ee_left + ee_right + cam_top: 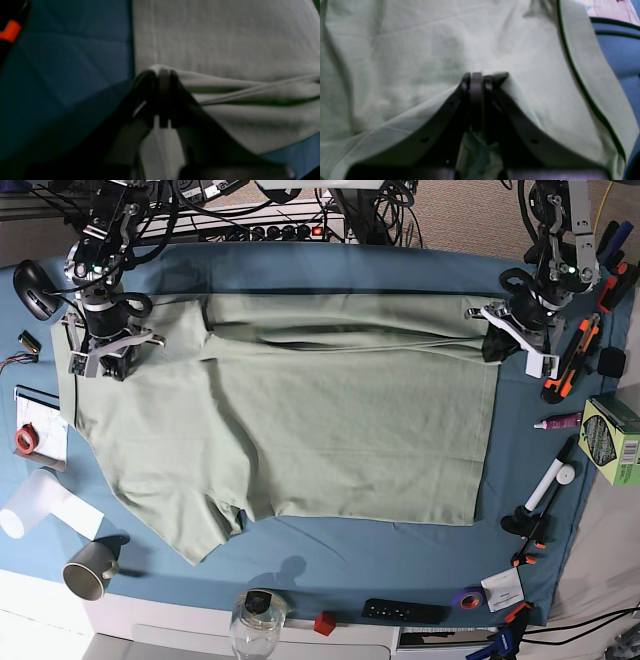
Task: Fold the T-shirt properly
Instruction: 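Lower both grippers, laying the shoulder edge back onto the shirt, then open both grippers and raise them off the shirt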
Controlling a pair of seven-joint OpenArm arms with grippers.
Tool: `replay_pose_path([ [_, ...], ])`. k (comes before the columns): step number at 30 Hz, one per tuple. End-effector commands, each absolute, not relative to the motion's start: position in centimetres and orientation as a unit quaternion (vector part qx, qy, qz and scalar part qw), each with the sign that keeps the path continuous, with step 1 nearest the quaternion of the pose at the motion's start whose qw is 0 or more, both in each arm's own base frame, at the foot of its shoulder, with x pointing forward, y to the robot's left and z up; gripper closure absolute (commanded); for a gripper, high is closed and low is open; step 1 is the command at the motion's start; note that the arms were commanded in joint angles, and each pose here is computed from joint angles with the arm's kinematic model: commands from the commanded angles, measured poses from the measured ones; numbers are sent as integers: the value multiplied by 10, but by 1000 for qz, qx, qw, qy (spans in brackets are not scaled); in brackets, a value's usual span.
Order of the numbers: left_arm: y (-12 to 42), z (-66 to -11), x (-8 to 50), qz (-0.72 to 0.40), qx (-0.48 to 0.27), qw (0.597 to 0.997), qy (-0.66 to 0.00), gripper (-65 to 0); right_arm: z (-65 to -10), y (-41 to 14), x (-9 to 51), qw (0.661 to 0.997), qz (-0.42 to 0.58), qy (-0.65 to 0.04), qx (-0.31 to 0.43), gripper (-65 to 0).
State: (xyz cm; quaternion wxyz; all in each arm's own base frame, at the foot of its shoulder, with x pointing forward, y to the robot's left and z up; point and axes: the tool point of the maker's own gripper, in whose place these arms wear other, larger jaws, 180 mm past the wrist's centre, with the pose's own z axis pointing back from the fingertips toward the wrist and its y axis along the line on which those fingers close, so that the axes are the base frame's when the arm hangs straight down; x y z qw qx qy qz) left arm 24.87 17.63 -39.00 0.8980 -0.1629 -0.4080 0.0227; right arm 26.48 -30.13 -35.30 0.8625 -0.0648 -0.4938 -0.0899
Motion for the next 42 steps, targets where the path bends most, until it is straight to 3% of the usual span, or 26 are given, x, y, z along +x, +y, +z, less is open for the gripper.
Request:
replay_pose_path([
  [1,179,-378,257,20,-163,887,-431,0,-337,-307,273,848,-84,-518,-74,0],
  [7,179,-378,257,19,-161,888,-431,0,-341,-309,270,857,-70,-503,-91,0],
  [8,180,-378,257,18,-161,888,-431,-41,-342,-309,270,858,-68,-501,-91,-44],
  [11,182,-380,256,10,-147,891,-428,-296,-342,-309,269,859,-68,-499,-91,-260],
  [12,184,-381,256,7,-142,893,-427,-334,-342,-309,269,859,-68,-500,-91,-287],
  [18,204,-373,258,8,-104,892,-439,-335,-337,-322,266,853,-82,-505,-104,-288],
  [22,228,-346,261,18,-83,882,-464,-335,-326,-354,251,839,-143,-513,-109,-288],
  [28,242,-319,252,-12,-71,874,-481,-335,-308,-391,218,807,-260,-528,-39,-288],
  [32,244,-318,239,-10,-71,879,-471,-335,-303,-396,199,797,-288,-531,-2,-288],
  [42,238,-327,223,-38,-78,891,-445,-335,-330,-381,171,802,-323,-502,11,-288],
])
